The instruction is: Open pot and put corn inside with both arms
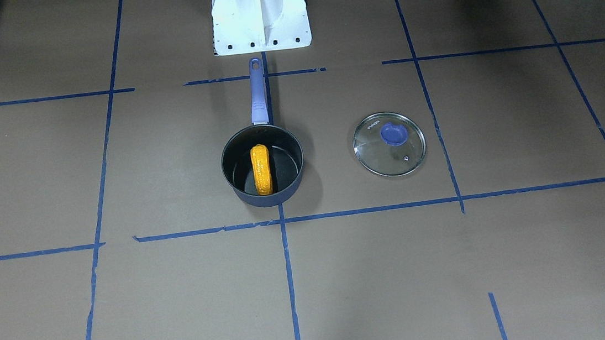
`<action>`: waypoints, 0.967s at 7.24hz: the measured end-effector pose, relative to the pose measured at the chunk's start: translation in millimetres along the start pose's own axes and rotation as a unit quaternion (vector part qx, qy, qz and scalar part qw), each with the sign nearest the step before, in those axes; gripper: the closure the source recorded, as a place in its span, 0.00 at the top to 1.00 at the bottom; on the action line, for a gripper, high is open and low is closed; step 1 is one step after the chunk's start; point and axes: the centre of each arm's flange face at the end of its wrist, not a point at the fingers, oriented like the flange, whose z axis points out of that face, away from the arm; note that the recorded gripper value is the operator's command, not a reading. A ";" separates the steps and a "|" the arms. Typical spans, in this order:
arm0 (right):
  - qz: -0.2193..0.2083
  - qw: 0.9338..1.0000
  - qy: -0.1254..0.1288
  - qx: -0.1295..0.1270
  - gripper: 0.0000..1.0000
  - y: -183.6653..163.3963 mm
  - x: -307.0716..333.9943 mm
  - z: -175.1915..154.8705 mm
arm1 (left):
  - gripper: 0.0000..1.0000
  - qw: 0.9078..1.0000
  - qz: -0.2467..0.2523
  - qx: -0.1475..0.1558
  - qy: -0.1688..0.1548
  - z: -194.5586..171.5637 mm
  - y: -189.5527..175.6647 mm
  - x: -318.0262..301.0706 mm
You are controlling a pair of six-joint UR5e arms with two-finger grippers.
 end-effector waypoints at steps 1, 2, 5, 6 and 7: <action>0.000 1.000 0.000 0.000 1.00 0.1 0.4 0.0 | 1.00 1.000 0.000 0.000 0.000 0.1 0.3 -0.3; 0.001 1.000 0.000 0.000 1.00 0.3 1.0 -0.4 | 1.00 1.000 0.000 0.000 0.000 0.1 0.5 -0.5; 0.001 1.000 0.001 0.003 1.00 1.5 1.5 -2.8 | 1.00 1.000 0.001 0.001 0.000 -0.3 0.2 -0.4; 0.002 1.000 0.002 0.003 1.00 2.6 2.2 -2.5 | 1.00 1.000 0.001 0.001 0.000 -0.3 0.1 -0.3; 0.002 1.000 0.002 0.003 1.00 2.9 2.4 -2.6 | 1.00 1.000 0.001 0.000 0.000 -0.1 0.0 -0.1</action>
